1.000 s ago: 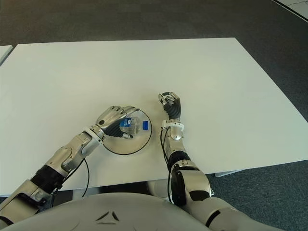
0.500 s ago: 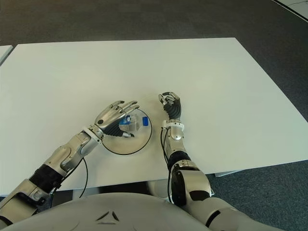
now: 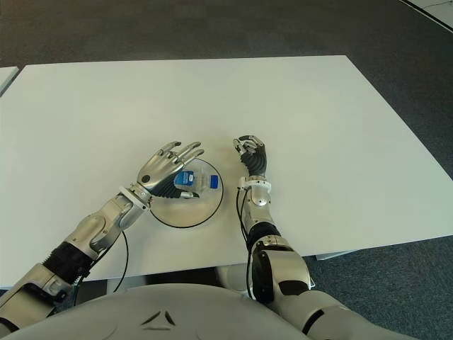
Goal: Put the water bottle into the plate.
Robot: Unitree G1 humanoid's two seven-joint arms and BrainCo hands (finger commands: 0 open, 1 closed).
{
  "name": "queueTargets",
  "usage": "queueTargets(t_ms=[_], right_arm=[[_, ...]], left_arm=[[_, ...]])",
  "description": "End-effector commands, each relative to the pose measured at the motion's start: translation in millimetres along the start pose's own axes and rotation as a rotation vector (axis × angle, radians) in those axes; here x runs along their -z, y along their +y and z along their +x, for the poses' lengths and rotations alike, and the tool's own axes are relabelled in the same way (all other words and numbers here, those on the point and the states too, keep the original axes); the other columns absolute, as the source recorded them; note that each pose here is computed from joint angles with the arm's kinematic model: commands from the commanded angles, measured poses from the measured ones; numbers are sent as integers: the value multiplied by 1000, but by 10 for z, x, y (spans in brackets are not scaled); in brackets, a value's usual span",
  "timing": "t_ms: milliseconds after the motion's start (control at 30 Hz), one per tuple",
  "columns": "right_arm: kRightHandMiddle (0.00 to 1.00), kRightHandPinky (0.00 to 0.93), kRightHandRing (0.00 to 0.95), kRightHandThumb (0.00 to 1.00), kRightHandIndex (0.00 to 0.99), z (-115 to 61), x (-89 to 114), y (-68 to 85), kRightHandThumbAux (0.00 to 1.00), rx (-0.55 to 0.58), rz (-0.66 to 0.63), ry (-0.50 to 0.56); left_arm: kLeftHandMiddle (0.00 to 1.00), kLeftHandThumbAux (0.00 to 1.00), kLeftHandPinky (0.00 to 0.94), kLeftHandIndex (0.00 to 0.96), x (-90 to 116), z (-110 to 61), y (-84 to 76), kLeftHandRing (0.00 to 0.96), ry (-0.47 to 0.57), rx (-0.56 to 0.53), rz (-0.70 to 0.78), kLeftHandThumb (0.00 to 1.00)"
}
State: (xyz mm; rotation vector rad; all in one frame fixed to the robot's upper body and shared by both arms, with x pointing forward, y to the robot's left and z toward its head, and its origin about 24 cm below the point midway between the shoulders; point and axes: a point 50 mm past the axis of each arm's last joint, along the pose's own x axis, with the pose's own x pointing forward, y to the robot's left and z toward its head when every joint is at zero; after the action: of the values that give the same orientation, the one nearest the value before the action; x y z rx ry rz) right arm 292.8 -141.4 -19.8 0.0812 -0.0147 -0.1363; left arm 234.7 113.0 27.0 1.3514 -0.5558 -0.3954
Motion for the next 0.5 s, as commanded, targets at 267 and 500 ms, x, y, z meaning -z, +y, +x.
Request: queueTargets(t_ms=[267, 500], right_arm=[[787, 790, 783, 708, 438, -59, 86, -22, 726, 13, -2, 44], [787, 792, 784, 708, 438, -59, 87, -24, 726, 15, -6, 44]], left_arm=[[0, 355, 0, 0, -6, 2, 27, 0, 31, -130, 46, 134], [0, 294, 0, 0, -25, -40, 40, 0, 31, -275, 76, 159]])
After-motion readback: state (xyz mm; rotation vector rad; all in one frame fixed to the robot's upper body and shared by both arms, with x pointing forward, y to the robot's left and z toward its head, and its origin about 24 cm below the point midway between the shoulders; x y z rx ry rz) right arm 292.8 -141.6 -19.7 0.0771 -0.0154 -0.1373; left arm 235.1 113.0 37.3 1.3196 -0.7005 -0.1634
